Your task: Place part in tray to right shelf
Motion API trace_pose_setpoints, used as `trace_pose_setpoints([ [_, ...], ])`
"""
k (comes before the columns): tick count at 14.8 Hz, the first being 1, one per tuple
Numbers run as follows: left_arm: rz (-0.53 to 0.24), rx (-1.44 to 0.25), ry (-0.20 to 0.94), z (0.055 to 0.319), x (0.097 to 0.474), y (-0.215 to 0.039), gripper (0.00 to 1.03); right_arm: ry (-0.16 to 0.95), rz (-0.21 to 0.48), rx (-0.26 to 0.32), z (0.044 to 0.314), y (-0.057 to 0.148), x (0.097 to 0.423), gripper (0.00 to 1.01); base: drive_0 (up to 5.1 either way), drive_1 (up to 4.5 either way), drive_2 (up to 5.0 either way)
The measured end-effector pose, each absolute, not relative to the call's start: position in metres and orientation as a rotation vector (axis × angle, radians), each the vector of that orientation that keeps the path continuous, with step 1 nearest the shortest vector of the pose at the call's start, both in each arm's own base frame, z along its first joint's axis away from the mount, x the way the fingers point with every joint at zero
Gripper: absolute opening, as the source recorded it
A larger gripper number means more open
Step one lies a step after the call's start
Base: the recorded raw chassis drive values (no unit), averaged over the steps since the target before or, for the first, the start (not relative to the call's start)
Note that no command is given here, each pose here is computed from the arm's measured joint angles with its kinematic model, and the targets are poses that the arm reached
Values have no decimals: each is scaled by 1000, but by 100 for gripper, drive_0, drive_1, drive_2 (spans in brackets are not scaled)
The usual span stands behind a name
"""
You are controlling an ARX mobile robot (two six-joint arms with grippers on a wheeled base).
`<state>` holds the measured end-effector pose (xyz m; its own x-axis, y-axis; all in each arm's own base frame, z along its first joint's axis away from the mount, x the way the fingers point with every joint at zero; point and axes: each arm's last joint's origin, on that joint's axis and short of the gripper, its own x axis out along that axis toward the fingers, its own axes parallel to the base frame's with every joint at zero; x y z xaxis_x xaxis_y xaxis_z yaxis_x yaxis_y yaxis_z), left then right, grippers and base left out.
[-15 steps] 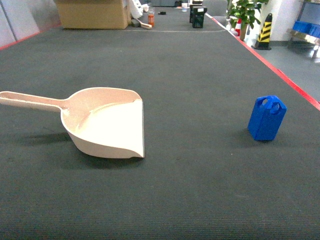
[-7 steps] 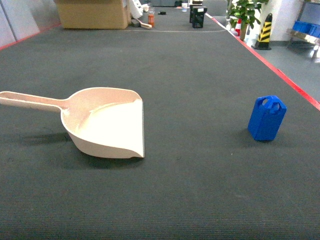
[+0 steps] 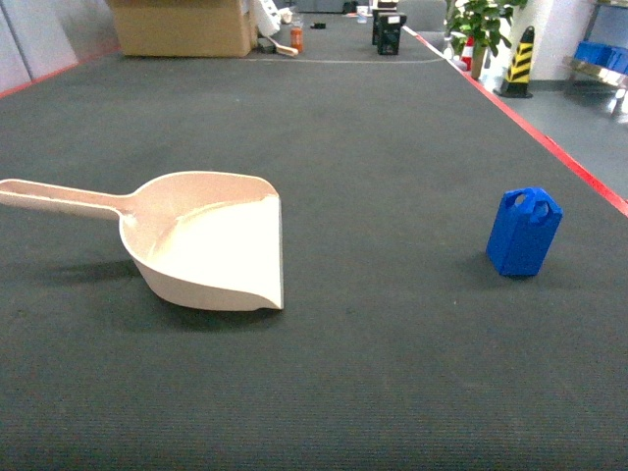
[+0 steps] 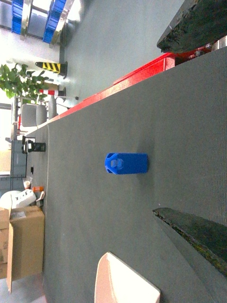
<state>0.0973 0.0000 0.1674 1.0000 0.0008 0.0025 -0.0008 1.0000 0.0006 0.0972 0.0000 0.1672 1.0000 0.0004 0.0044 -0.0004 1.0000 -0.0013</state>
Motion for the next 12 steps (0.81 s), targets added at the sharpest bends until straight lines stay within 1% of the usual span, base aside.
trace_pose_setpoints([
  [12, 1, 1, -3, 167, 97, 0, 98, -4, 0, -1, 167, 0, 97, 98, 0, 0, 0],
])
